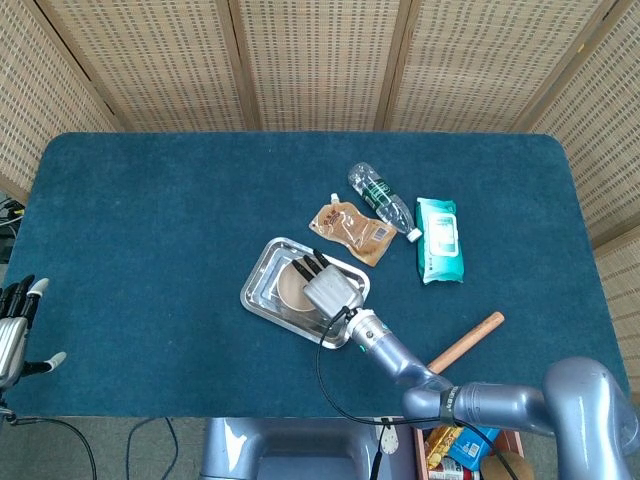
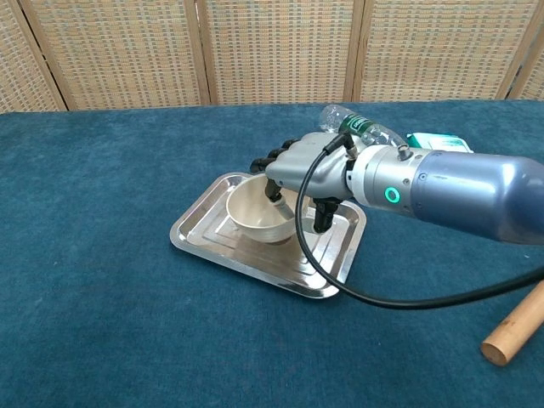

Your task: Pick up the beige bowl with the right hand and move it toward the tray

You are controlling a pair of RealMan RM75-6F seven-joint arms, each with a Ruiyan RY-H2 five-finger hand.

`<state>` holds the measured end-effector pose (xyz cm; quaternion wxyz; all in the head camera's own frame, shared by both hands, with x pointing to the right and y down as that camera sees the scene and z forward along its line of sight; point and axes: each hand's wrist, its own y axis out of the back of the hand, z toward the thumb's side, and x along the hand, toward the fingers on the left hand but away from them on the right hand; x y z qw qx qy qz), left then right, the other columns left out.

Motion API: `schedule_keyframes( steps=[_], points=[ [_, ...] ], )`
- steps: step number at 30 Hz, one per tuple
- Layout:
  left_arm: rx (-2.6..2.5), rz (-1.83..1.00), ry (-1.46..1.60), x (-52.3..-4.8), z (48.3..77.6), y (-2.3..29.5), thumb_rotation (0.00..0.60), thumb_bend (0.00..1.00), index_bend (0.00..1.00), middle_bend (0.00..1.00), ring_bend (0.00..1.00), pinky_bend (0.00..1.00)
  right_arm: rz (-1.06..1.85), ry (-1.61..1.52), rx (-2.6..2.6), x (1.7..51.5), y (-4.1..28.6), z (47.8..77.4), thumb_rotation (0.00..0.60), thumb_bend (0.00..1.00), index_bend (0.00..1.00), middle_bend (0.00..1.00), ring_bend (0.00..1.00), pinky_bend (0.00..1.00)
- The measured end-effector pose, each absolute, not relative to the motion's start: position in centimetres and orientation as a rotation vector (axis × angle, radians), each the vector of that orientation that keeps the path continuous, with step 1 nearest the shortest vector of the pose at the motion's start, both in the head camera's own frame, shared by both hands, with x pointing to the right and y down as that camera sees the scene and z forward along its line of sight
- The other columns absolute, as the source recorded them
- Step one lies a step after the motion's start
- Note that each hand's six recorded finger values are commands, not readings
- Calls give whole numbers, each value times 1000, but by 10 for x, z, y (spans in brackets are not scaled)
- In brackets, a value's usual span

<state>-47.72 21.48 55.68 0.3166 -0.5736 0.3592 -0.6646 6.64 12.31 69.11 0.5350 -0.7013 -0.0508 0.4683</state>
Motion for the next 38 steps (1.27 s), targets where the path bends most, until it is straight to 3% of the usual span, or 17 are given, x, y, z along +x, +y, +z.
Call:
schedule_keyframes(
  steps=[3, 11, 14, 16, 18, 23, 29, 33, 38],
  points=[
    [-1509, -1748, 949, -477, 556, 214, 600, 0, 0, 0, 0, 0, 1117, -117, -1663, 67, 124, 686, 600, 384, 4, 0, 0, 0],
    [-1510, -1741, 944, -476, 556, 215, 600, 0, 0, 0, 0, 0, 1106, -204, -1636, 86, 116, 653, 600, 379, 0, 0, 0, 0],
    [-1512, -1731, 938, -474, 555, 216, 600, 0, 0, 0, 0, 0, 1127, -265, -1604, 116, 107, 637, 600, 276, 0, 0, 0, 0],
    [-1512, -1725, 935, -473, 555, 216, 600, 0, 0, 0, 0, 0, 1152, -310, -1584, 142, 103, 630, 600, 102, 0, 0, 0, 0],
    [-1516, -1719, 932, -471, 554, 217, 600, 0, 0, 0, 0, 0, 1177, -357, -1576, 167, 103, 627, 600, 10, 0, 0, 0, 0],
    [-1522, -1695, 925, -467, 552, 219, 600, 0, 0, 0, 0, 0, 1241, -492, -1556, 227, 109, 622, 600, 0, 0, 0, 0, 0],
    [-1511, -1629, 932, -461, 545, 222, 600, 0, 0, 0, 0, 0, 1275, -775, -1475, 324, 139, 603, 600, 0, 0, 0, 0, 0],
    [-1506, -1621, 935, -461, 543, 225, 600, 0, 0, 0, 0, 0, 1296, -923, -1454, 376, 182, 587, 600, 0, 0, 0, 0, 0],
    [-1506, -1612, 933, -459, 540, 229, 600, 0, 0, 0, 0, 0, 1327, -981, -1458, 403, 214, 579, 600, 0, 0, 0, 0, 0]
  ],
)
